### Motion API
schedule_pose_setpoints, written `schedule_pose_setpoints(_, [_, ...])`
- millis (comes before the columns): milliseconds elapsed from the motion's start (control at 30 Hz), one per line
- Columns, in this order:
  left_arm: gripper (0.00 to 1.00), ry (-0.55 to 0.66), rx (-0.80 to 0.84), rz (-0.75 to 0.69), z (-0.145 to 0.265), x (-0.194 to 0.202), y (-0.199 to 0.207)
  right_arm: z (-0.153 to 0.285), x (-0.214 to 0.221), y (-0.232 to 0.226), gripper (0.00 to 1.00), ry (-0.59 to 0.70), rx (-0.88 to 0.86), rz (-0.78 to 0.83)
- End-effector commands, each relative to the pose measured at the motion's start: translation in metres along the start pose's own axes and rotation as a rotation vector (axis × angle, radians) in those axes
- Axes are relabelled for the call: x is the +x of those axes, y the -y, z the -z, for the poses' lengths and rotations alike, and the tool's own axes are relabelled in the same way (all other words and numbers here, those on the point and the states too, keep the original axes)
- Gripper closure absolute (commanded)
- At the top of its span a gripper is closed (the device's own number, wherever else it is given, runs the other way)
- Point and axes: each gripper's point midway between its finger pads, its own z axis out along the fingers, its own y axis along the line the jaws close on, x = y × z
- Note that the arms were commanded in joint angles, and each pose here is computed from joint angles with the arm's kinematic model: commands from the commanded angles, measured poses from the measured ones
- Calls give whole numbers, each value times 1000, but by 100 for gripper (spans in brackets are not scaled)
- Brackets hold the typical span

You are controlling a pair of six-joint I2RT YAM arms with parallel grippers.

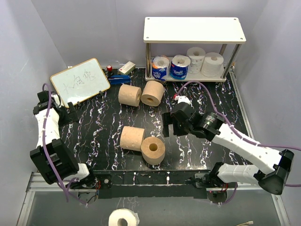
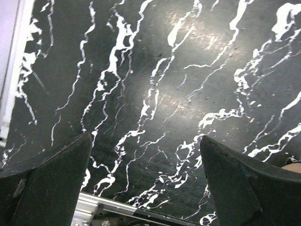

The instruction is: Place and organize the paper towels onto the shelf

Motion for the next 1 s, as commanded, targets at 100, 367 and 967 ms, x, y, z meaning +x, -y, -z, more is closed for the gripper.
schedule_pose_setpoints(100, [2,13,-35,12,26,6,-4,-5,2,-44,2,-2,-161,-63])
schedule_pose_setpoints(367, [2,85,19,-49,37,11,4,-40,26,-53,2,-99,-133,67])
schedule_pose_setpoints(967, [4,75,25,-39,27,13,4,-55,51,-52,12,-193,-129,94])
